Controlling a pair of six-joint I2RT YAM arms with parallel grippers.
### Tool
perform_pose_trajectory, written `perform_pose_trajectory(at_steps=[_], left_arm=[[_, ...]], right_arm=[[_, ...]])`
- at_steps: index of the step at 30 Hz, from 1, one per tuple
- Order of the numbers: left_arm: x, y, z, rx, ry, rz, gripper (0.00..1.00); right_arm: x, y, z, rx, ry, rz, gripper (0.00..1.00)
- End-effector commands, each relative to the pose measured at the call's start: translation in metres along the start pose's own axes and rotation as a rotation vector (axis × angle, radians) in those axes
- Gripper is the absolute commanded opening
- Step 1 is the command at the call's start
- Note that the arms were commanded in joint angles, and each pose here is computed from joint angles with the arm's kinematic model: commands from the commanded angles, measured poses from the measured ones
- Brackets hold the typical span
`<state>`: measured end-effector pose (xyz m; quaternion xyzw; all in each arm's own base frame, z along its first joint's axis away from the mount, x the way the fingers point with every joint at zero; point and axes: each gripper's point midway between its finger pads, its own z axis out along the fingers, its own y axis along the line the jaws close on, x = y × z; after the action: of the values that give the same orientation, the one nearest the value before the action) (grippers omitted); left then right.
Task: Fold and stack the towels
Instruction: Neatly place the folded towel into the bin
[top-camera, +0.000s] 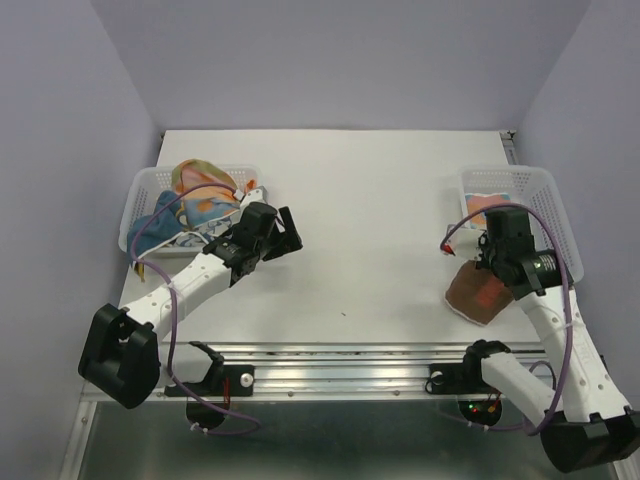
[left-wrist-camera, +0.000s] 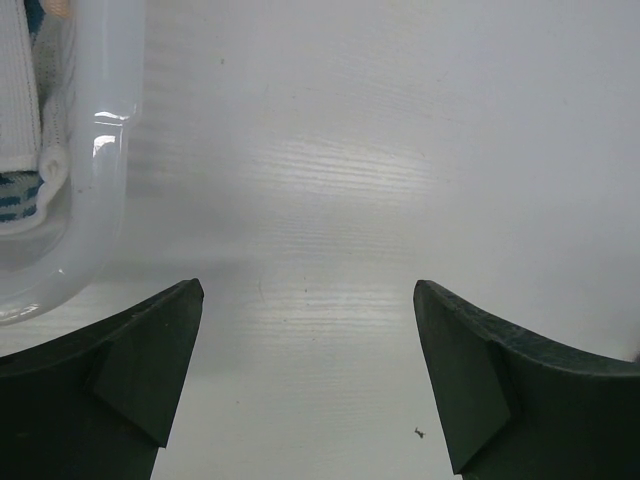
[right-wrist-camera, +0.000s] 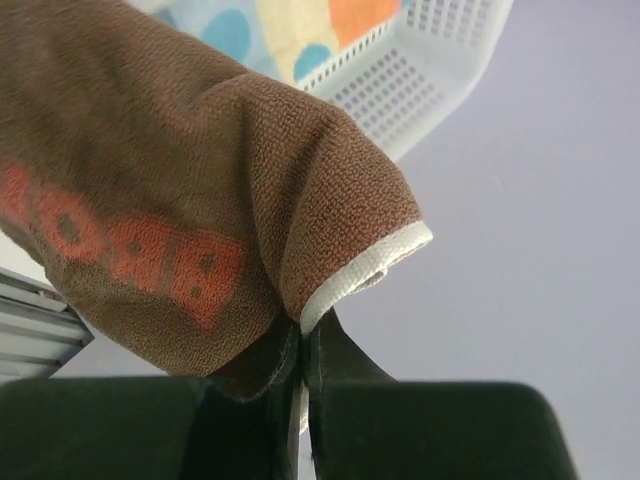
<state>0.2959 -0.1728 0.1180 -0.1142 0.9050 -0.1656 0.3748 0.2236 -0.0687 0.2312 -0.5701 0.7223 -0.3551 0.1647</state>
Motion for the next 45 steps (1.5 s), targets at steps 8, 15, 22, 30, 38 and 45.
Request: perform_pose_trajectory(at_steps=[8, 15, 22, 30, 38, 45], left_arm=[[-0.025, 0.009, -0.007, -0.024, -0.071, 0.01, 0.99], [-0.033, 0.012, -0.008, -0.012, -0.083, 0.009, 0.99], [-0.032, 0.011, -0.006, -0.004, -0.077, -0.007, 0.99], [-0.033, 0.012, -0.006, -0.01, -0.083, -0.02, 0.99], [-0.045, 0.011, -0.014, -0.013, -0.112, -0.023, 0.99], [-0.046, 0.018, -0.017, -0.038, -0.122, -0.033, 0.99]], right_arm=[[0.055, -0.038, 0.015, 0.064, 0.176, -0.047, 0.01], [0.053, -0.06, 0.035, 0.185, 0.157, -0.062, 0.01], [0.026, -0.085, 0.067, 0.326, 0.046, -0.099, 0.02], [0.002, -0.092, 0.098, 0.357, -0.047, -0.131, 0.03], [-0.007, -0.092, 0.126, 0.349, -0.106, -0.12, 0.03], [-0.014, -0.091, 0.146, 0.346, -0.137, -0.118, 0.05]])
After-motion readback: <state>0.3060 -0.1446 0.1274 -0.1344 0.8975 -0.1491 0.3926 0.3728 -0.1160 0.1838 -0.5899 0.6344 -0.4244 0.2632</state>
